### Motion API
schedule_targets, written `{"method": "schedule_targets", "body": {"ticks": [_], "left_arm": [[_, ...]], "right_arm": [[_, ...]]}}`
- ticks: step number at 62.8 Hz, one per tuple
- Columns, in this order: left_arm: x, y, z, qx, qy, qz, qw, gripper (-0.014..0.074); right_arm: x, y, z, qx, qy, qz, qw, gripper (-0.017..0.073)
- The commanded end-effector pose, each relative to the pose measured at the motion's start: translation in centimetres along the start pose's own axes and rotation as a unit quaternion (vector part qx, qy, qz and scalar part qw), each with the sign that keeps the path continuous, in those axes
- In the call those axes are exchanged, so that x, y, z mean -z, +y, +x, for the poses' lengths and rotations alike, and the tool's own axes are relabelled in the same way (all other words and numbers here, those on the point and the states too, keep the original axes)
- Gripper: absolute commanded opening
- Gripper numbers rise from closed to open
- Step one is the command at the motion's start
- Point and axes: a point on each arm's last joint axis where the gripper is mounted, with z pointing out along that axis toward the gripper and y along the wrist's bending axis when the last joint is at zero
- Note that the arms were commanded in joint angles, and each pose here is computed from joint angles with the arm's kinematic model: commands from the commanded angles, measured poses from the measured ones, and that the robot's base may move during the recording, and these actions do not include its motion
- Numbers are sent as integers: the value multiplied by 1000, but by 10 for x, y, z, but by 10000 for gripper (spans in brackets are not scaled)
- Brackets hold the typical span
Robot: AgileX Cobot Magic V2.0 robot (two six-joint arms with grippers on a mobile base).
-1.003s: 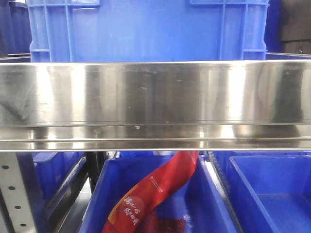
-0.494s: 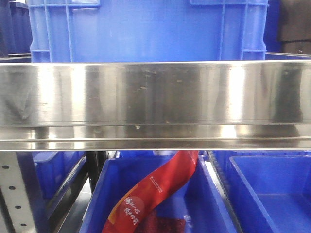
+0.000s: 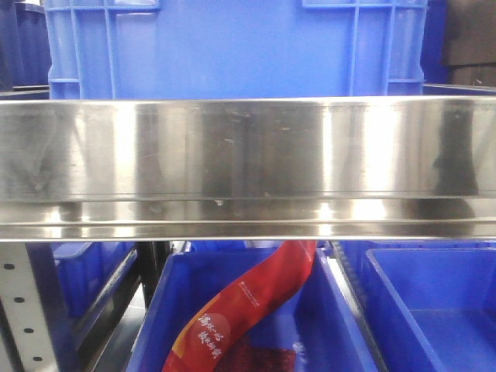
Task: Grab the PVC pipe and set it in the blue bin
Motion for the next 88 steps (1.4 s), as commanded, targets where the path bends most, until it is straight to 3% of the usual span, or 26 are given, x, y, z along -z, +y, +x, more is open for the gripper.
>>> {"method": "schedule_targets", "body": {"ticks": [1, 13, 26, 38, 44, 56, 68, 88], "left_arm": [[17, 5, 5, 9, -25, -3, 1000, -111], [48, 9, 30, 9, -43, -3, 999, -111], [72, 21, 43, 12, -29, -33, 999, -111], [100, 35, 45, 15, -60, -75, 995, -111], [111, 42, 51, 17, -68, -98, 993, -111], [131, 53, 69, 19, -84, -141, 986, -111], [145, 52, 83, 18, -93, -146, 985, -111], [177, 41, 75, 3, -157, -136, 978, -111]], "right_arm": [[9, -10, 11, -10, -30, 2, 999, -165], [17, -32, 47, -30, -23, 28, 999, -165], [41, -34, 72, -1, -88, 12, 996, -165], [64, -36, 94, 9, -119, 5, 993, -165], [78, -36, 93, 25, -143, 7, 989, -165], [100, -35, 89, 28, -191, 1, 981, -165], [112, -34, 88, 28, -212, -2, 977, -165], [131, -34, 87, 27, -247, -6, 969, -165]]}}
